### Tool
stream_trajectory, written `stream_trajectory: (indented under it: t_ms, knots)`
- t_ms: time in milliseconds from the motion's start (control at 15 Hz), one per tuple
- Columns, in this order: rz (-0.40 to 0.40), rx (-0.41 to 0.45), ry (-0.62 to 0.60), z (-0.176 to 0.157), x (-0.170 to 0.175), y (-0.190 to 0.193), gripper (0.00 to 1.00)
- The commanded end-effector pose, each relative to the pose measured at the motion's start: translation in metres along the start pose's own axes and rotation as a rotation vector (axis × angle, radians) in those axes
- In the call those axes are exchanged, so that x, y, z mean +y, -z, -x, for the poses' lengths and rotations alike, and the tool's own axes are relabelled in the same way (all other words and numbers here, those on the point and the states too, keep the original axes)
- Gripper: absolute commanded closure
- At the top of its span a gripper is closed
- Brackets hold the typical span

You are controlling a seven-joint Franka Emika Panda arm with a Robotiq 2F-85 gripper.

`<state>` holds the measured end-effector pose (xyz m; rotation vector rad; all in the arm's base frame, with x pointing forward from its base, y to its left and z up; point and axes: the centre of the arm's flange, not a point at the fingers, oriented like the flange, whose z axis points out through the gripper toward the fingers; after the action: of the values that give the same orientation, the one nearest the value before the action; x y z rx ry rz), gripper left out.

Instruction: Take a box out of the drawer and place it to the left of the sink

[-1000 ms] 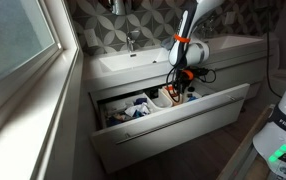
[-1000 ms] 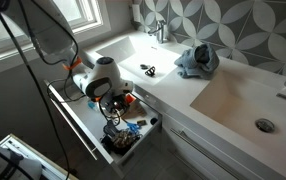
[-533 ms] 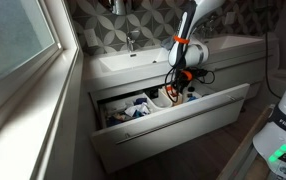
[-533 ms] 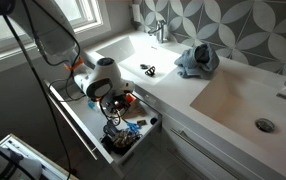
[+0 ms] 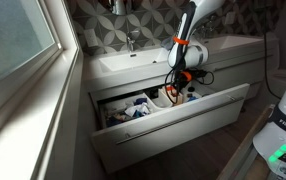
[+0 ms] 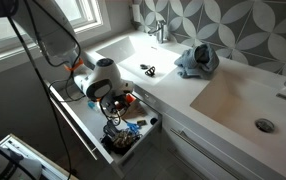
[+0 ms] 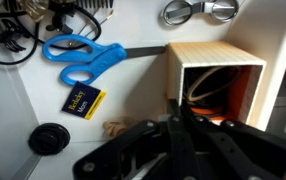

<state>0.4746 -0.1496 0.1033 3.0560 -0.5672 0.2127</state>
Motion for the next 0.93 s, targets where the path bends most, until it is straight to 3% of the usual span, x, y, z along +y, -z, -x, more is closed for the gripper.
stream_trajectory:
  t_ms: [0,267,667,867]
  knots:
    - [0.0,-0.005,0.003,0.006,0.006,0.041,0.99]
    - [-0.006,-0.018,0.008,0.008,0.022,0.085,0.99]
    - [-0.038,-0.101,0.026,0.009,0.044,0.16,0.99]
    - [-0.042,-0.113,-0.034,0.002,0.063,0.202,0.99]
